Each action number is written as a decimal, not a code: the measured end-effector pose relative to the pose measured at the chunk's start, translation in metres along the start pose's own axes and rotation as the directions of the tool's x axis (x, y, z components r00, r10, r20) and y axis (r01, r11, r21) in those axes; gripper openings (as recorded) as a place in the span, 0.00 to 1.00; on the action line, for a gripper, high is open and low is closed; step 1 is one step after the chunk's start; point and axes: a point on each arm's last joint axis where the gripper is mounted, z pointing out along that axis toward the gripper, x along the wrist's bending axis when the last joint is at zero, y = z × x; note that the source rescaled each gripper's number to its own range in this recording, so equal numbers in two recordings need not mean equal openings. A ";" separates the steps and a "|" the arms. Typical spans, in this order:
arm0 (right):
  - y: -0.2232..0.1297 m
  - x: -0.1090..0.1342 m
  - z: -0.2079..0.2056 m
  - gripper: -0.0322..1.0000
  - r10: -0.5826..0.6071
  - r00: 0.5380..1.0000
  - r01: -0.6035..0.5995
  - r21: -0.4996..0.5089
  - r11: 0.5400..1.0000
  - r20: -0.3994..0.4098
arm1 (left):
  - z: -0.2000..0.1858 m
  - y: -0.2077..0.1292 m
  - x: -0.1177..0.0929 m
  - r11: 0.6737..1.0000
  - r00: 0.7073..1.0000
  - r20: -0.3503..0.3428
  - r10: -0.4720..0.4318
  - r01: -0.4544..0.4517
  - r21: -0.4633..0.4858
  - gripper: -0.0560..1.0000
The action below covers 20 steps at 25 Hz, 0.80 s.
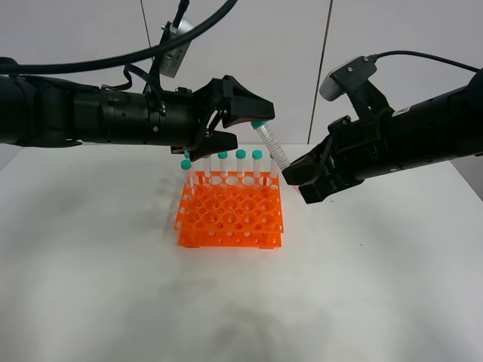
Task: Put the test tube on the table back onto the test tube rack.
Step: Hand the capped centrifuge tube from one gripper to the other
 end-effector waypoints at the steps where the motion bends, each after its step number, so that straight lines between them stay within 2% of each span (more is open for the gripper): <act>1: 0.000 0.000 0.000 0.03 0.000 1.000 0.000 0.000 1.000 0.000 | 0.000 0.000 0.000 1.000 1.000 -0.003 -0.001 0.001 0.000 1.00; 5: 0.000 0.000 0.000 0.03 0.000 1.000 0.000 0.000 1.000 0.000 | 0.003 0.003 0.002 1.000 1.000 -0.008 0.003 -0.003 -0.007 1.00; 11: 0.000 0.000 0.000 0.03 0.000 1.000 0.000 0.000 1.000 0.000 | 0.016 0.009 0.000 1.000 0.998 0.057 -0.006 0.005 0.018 0.99; 18: 0.000 0.000 0.000 0.03 0.000 1.000 0.000 0.000 1.000 0.000 | 0.017 0.007 -0.003 0.999 0.994 0.106 -0.013 0.008 0.046 0.81; 20: 0.000 0.000 0.000 0.03 0.000 1.000 0.000 0.000 1.000 0.000 | 0.016 0.008 -0.003 0.999 0.994 0.110 -0.014 0.009 0.046 0.79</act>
